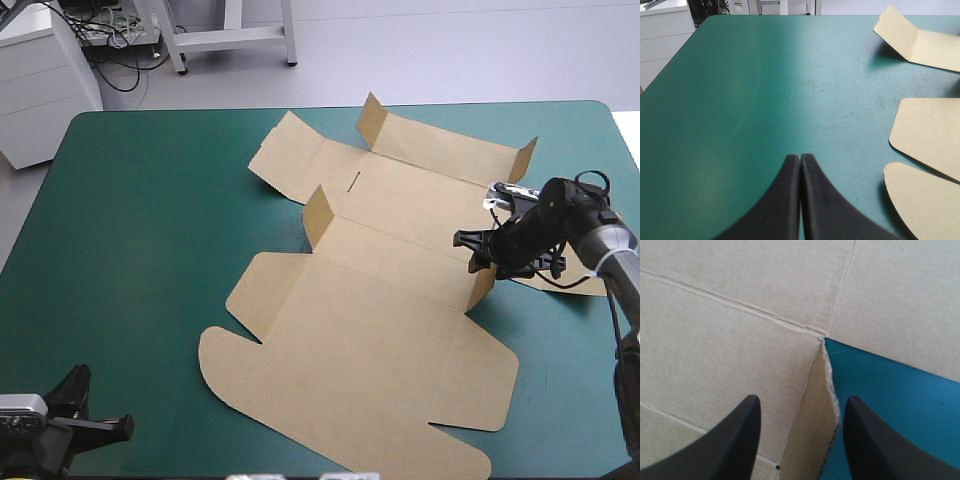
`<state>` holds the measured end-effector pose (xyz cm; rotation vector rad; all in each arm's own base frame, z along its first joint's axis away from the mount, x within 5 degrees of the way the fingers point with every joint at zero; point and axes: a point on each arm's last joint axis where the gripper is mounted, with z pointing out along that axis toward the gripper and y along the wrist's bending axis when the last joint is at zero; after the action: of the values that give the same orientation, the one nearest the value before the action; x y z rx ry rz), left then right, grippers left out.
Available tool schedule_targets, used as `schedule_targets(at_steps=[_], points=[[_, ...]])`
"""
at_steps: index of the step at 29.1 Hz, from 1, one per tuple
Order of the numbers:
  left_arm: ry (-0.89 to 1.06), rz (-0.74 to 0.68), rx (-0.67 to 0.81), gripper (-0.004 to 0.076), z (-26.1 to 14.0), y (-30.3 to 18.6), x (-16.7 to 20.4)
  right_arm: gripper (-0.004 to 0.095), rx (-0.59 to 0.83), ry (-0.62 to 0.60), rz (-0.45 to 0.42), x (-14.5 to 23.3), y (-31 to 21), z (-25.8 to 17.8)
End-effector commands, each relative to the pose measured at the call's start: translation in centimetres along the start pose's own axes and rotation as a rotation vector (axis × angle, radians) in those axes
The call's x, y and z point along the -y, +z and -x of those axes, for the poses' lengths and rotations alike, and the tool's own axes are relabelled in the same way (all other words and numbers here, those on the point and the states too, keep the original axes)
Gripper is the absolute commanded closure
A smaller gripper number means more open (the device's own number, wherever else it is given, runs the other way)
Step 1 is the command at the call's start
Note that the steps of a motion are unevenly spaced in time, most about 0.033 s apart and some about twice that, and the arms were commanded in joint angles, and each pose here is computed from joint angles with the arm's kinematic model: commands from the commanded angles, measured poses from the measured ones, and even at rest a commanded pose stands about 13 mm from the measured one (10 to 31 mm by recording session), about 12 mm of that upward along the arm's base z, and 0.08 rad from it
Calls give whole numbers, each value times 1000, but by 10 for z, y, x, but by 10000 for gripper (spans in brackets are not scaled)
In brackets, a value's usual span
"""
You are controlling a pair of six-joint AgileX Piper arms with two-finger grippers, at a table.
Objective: Fold the box
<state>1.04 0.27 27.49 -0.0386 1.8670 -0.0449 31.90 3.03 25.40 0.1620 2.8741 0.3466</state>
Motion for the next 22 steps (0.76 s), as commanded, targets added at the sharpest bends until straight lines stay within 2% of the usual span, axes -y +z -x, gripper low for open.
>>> schedule_targets(at_steps=[1,4,6,11,22], points=[[-6,-16,111,756,11,-7,1,657,53,-16,20,-4,-20,3],[-6,-16,111,756,11,-7,1,847,55,-22,20,-4,-20,3],[-6,-16,111,756,11,-7,1,930,66,-31,20,-4,-20,4],[-6,-16,111,756,11,-7,1,931,113,-76,29,-5,-22,9],[-6,-16,111,756,11,-7,1,931,364,-351,35,-28,-88,49]])
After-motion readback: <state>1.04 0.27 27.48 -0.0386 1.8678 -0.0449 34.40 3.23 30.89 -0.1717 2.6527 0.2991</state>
